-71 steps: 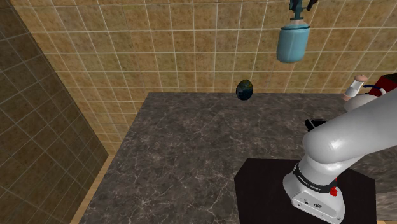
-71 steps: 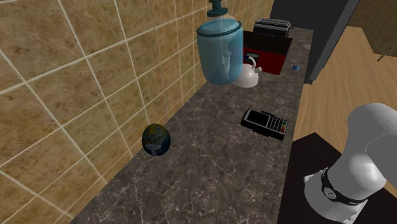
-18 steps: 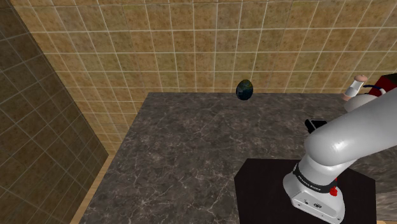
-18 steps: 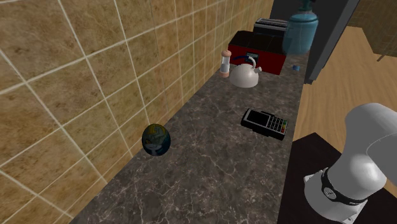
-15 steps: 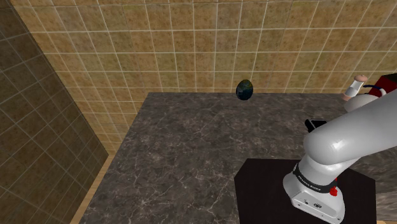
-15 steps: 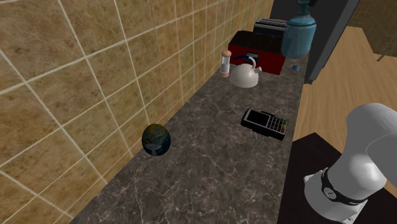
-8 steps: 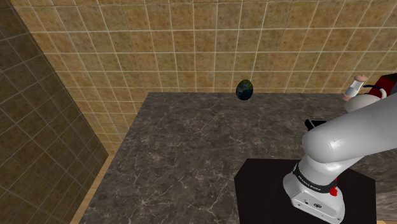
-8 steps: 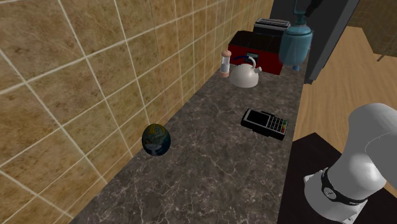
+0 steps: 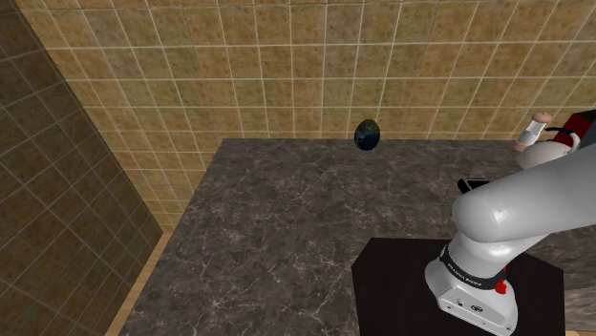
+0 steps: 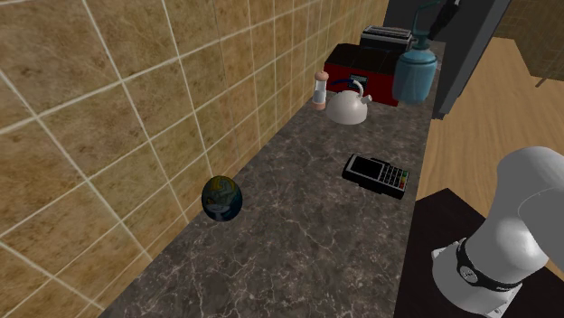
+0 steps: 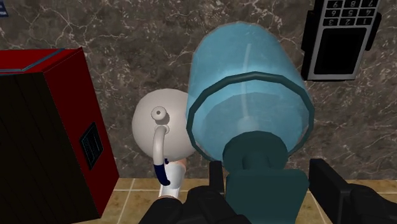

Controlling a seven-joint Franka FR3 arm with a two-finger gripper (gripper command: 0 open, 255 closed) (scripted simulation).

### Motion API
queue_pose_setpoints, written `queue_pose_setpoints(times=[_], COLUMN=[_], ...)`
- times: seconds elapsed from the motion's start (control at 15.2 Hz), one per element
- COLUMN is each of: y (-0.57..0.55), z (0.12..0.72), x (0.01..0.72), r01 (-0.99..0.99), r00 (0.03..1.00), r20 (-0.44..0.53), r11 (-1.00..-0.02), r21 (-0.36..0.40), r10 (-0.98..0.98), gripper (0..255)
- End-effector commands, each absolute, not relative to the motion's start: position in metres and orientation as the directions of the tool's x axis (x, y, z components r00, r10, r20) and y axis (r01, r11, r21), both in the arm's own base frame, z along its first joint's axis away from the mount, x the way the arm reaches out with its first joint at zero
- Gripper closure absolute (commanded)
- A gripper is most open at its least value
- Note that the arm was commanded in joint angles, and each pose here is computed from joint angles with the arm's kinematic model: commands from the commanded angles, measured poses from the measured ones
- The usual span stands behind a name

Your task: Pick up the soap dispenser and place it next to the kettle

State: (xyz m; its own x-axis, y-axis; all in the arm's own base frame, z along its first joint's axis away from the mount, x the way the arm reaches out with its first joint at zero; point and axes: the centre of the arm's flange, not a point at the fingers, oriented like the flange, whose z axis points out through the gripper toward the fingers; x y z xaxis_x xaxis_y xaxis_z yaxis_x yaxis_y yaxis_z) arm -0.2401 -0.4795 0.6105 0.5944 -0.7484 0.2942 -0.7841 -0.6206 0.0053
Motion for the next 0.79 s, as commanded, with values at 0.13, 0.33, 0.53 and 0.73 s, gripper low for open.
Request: queue_pose_setpoints(times=[0.13,0.33,0.53,0.73], y=[-0.480,-0.480,-0.480,-0.480], z=[0.589,0.574,0.558,0.542], x=[-0.240,-0.240,-0.240,-0.240], r01=[-0.784,-0.784,-0.784,-0.784], r00=[0.594,0.594,0.594,0.594], r20=[0.295,0.295,0.295,0.295], r11=[-0.621,-0.621,-0.621,-0.621], r21=[0.006,0.006,0.006,0.006], r10=[-0.748,-0.748,-0.748,-0.748], gripper=[255,255,255,255])
